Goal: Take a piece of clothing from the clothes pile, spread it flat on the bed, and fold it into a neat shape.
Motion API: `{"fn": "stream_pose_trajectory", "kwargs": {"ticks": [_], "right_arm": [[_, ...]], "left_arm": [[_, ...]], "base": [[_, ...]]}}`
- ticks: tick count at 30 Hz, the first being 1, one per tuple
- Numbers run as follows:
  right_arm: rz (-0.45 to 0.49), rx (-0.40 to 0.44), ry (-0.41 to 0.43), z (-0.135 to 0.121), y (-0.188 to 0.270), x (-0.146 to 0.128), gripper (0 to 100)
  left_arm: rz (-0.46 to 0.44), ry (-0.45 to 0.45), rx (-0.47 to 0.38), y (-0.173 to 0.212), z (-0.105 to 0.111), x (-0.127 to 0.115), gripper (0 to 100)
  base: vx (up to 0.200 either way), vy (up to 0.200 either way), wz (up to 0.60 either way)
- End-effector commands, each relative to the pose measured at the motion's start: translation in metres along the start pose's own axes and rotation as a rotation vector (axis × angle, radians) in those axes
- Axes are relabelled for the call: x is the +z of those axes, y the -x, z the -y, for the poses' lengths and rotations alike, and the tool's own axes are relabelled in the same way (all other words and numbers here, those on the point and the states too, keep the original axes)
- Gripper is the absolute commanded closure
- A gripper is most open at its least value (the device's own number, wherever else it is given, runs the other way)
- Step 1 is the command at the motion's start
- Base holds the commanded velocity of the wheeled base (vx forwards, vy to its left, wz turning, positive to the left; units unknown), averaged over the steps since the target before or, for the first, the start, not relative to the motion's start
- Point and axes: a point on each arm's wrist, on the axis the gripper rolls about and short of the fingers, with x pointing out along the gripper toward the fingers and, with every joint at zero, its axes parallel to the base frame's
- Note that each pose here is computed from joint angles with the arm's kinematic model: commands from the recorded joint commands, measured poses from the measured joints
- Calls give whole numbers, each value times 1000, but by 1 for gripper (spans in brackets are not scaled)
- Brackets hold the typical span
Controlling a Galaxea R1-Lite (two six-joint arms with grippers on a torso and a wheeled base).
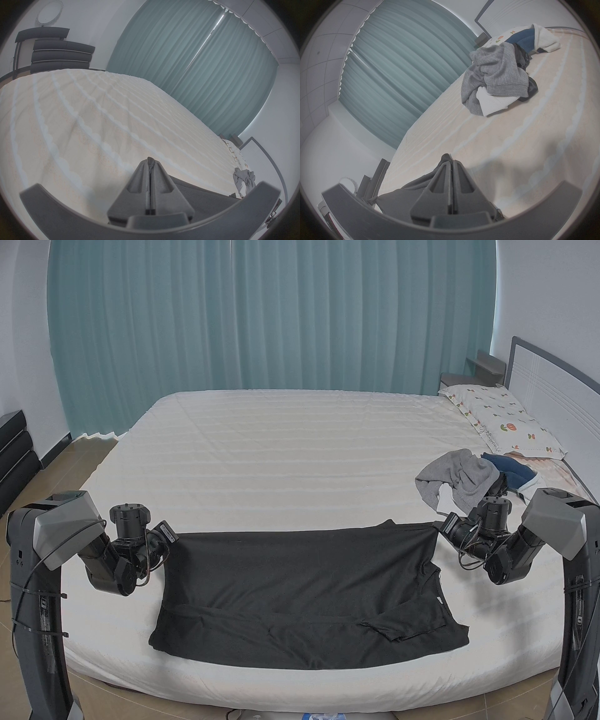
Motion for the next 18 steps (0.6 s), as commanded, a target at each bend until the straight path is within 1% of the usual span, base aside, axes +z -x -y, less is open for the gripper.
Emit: {"fn": "stream_pose_trajectory", "kwargs": {"ticks": [1,5,8,9,12,14,15,16,18], "right_arm": [[-6,2,0,-2,9,2,100],[-34,16,-1,-3,19,0,100],[-41,12,14,-3,26,-1,100],[-47,8,31,-2,29,-3,100],[-53,8,57,-1,36,-4,100],[-57,9,62,0,39,-5,100],[-79,19,72,-1,45,-8,100],[-79,19,72,-1,45,-8,100],[-129,21,102,2,57,-15,100]], "left_arm": [[-12,-13,13,5,-3,-2,100],[-11,-53,22,10,-8,-1,100],[4,-68,14,14,-10,-3,100],[12,-81,8,17,-11,-5,100],[8,-115,10,23,-15,-10,100],[7,-121,11,25,-15,-10,100],[-3,-133,16,31,-17,-12,100],[-3,-133,16,31,-17,-12,100],[-37,-163,33,43,-21,-17,100]], "base": [[0,0,0],[0,0,0],[0,0,0],[0,0,0],[0,0,0],[0,0,0],[0,0,0],[0,0,0],[0,0,0]]}}
